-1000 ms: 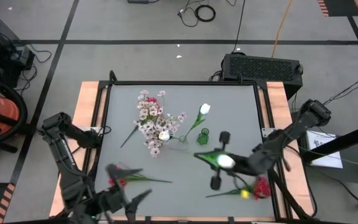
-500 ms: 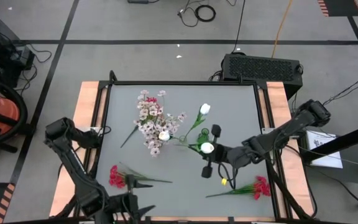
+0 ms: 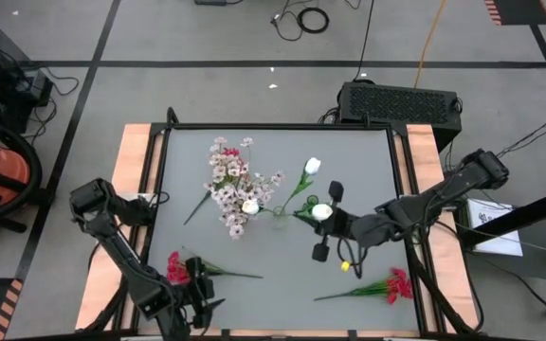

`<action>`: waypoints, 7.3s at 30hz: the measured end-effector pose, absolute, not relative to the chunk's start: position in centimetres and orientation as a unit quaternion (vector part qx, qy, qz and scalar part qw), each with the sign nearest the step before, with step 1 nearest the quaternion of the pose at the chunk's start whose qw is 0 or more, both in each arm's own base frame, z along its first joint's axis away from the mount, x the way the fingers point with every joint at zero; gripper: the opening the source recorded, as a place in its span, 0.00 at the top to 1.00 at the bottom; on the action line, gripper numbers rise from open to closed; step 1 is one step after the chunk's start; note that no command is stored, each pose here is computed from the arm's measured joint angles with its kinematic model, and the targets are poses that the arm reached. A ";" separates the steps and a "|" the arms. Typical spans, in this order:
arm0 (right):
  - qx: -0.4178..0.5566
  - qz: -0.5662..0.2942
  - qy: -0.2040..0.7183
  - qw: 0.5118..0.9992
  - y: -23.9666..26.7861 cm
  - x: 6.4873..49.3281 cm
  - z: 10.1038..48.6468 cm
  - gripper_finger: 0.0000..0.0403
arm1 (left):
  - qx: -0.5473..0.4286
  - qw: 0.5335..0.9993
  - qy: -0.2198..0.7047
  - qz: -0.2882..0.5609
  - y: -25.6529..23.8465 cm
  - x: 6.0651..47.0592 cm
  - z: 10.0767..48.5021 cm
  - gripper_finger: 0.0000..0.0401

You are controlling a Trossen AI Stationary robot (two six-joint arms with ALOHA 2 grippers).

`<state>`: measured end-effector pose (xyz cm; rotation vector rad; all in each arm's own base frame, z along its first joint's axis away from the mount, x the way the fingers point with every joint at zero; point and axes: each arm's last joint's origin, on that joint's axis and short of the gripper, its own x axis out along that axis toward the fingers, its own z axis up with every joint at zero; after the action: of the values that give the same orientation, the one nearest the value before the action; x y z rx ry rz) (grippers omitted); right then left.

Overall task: Sort flowers into vase by color
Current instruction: Put the white tulip into the transparent flower vase, then put the bottom left red flower into the green flower vase

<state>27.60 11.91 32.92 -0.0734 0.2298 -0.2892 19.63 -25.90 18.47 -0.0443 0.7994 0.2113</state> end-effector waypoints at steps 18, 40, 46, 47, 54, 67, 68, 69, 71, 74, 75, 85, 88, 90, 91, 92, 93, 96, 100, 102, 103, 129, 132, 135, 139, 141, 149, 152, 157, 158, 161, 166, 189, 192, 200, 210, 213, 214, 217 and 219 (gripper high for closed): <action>-0.028 -0.149 0.159 0.976 9.7 28.1 32.2 1.00 | -0.040 0.889 0.451 0.071 -24.1 19.4 14.8 0.28; -0.018 -0.172 0.218 0.960 9.3 31.3 27.9 0.85 | -0.024 0.863 0.502 0.060 -22.6 20.2 14.0 0.53; -0.006 -0.159 0.220 0.962 9.6 30.6 28.4 0.71 | -0.022 0.842 0.535 0.065 -21.4 20.4 13.4 0.68; -0.002 -0.154 0.219 0.963 9.8 30.2 28.7 0.69 | -0.024 0.839 0.539 0.063 -21.3 20.4 13.2 0.71; 0.026 -0.125 0.229 0.965 11.0 26.7 30.7 0.51 | -0.011 0.838 0.544 0.033 -21.3 20.5 13.2 0.98; 0.035 -0.001 0.143 0.989 18.3 23.0 32.7 0.48 | -0.024 0.847 0.530 -0.041 -23.4 24.7 20.1 0.99; 0.032 0.002 0.136 0.990 19.0 23.2 32.4 0.48 | -0.020 0.850 0.525 -0.049 -23.4 25.1 20.9 0.99; 0.027 0.005 0.131 0.991 19.6 23.4 32.0 0.49 | -0.017 0.850 0.524 -0.050 -23.4 25.3 21.5 0.99; 0.017 0.014 0.125 0.992 20.4 23.9 31.5 0.50 | -0.002 0.845 0.533 -0.048 -23.2 25.4 22.1 0.99; 0.017 0.021 0.126 0.992 20.8 24.3 31.0 0.51 | 0.032 0.821 0.570 -0.024 -22.4 24.6 21.5 0.98; 0.016 0.024 0.127 0.991 20.8 24.3 31.0 0.51 | 0.043 0.810 0.585 -0.010 -22.0 24.2 21.1 0.96; 0.008 0.026 0.121 0.992 20.7 24.4 31.2 0.51 | 0.075 0.788 0.610 0.030 -20.0 22.8 17.1 0.56; 0.004 0.027 0.120 0.992 20.7 24.4 31.2 0.51 | 0.079 0.780 0.619 0.032 -19.6 22.4 16.2 0.52; 0.005 0.027 0.119 0.992 20.7 24.4 31.2 0.51 | 0.076 0.771 0.631 0.037 -19.1 22.1 15.6 0.53; 0.006 0.027 0.118 0.993 20.7 24.4 31.3 0.51 | 0.072 0.765 0.639 0.038 -18.9 21.9 15.3 0.54; 0.007 0.027 0.117 0.993 20.7 24.4 31.3 0.51 | 0.067 0.758 0.647 0.040 -18.7 21.7 15.0 0.55; 0.008 0.026 0.116 0.993 20.6 24.5 31.3 0.51 | 0.064 0.753 0.654 0.041 -18.5 21.6 14.8 0.57; 0.015 0.021 0.112 0.993 20.4 24.7 31.4 0.51 | 0.050 0.744 0.666 0.033 -18.2 21.5 14.3 0.68; 0.022 0.012 0.101 0.995 20.4 25.4 31.2 0.51 | 0.039 0.746 0.664 0.026 -18.2 21.6 14.2 0.89; 0.019 0.013 0.097 0.995 20.7 25.8 30.8 0.51 | 0.035 0.743 0.668 0.022 -18.3 21.7 14.4 0.96; 0.022 0.011 0.092 0.995 20.8 26.1 30.7 0.51 | 0.030 0.741 0.671 0.019 -18.4 21.8 14.5 0.96; -0.004 -0.056 0.267 0.962 23.0 39.7 26.3 0.51 | -0.076 0.758 0.647 -0.005 -18.3 27.7 26.3 0.96; -0.015 -0.068 0.287 0.955 22.6 41.0 24.9 0.51 | -0.073 0.758 0.648 -0.009 -18.2 27.7 26.3 0.96; -0.021 -0.076 0.300 0.951 22.1 41.6 23.7 0.51 | -0.070 0.756 0.650 -0.018 -18.4 27.6 26.3 0.96; -0.022 -0.073 0.311 0.947 21.7 41.8 23.5 0.51 | -0.054 0.758 0.649 -0.033 -19.0 27.2 26.3 0.96; -0.011 -0.053 0.314 0.948 21.6 41.9 23.5 0.51 | -0.050 0.760 0.647 -0.033 -19.1 27.2 26.3 0.96; 0.015 -0.024 0.333 0.943 20.7 43.1 22.2 0.54 | -0.047 0.780 0.621 -0.055 -19.4 27.7 26.5 0.96; 0.016 -0.020 0.336 0.941 20.7 43.1 22.1 0.64 | -0.046 0.781 0.620 -0.057 -19.4 27.7 26.5 0.96; 0.016 -0.002 0.341 0.940 20.7 43.1 22.1 0.94 | -0.037 0.786 0.616 -0.047 -19.3 27.8 26.5 0.95; 0.017 0.002 0.343 0.939 20.7 43.1 22.1 0.96 | -0.033 0.788 0.614 -0.042 -19.3 27.8 26.5 0.94; 0.022 0.003 0.346 0.938 20.7 43.1 22.1 0.97 | -0.032 0.790 0.611 -0.037 -19.3 27.8 26.5 0.87; 0.030 0.029 0.359 0.932 20.8 42.9 22.3 0.99 | -0.042 0.792 0.609 -0.027 -19.3 27.8 26.5 0.65; 0.003 -0.052 0.341 0.939 24.0 21.7 37.3 1.00 | 0.112 0.963 0.226 0.093 -26.3 20.4 39.8 0.39; 0.002 -0.067 0.273 0.960 24.1 18.2 39.2 1.00 | 0.128 0.968 0.179 0.118 -27.3 19.3 39.3 0.39; -0.046 -0.159 0.114 0.980 24.0 17.5 41.5 0.99 | 0.092 0.976 0.122 0.156 -27.0 24.8 37.0 0.39; -0.048 -0.076 0.115 0.989 22.8 24.0 43.3 0.99 | 0.044 0.999 0.029 0.015 -23.4 31.5 37.8 0.39; -0.060 -0.064 0.088 0.992 22.7 24.5 44.1 0.99 | 0.042 0.999 0.012 0.017 -22.4 32.4 38.1 0.39; -0.062 -0.064 0.080 0.993 22.9 24.7 44.0 0.99 | 0.039 0.999 0.001 0.010 -22.2 32.6 38.4 0.39; -0.069 -0.061 0.053 0.994 23.6 25.3 42.6 0.99 | 0.052 0.998 -0.045 -0.016 -22.3 32.6 39.4 0.39; -0.074 -0.058 0.032 0.995 24.1 25.8 41.3 0.99 | 0.058 0.995 -0.077 -0.024 -22.4 32.4 40.1 0.39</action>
<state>25.79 24.08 41.30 -0.1479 0.0636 -0.1157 32.44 -22.41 40.07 0.1172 -0.1539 -0.0486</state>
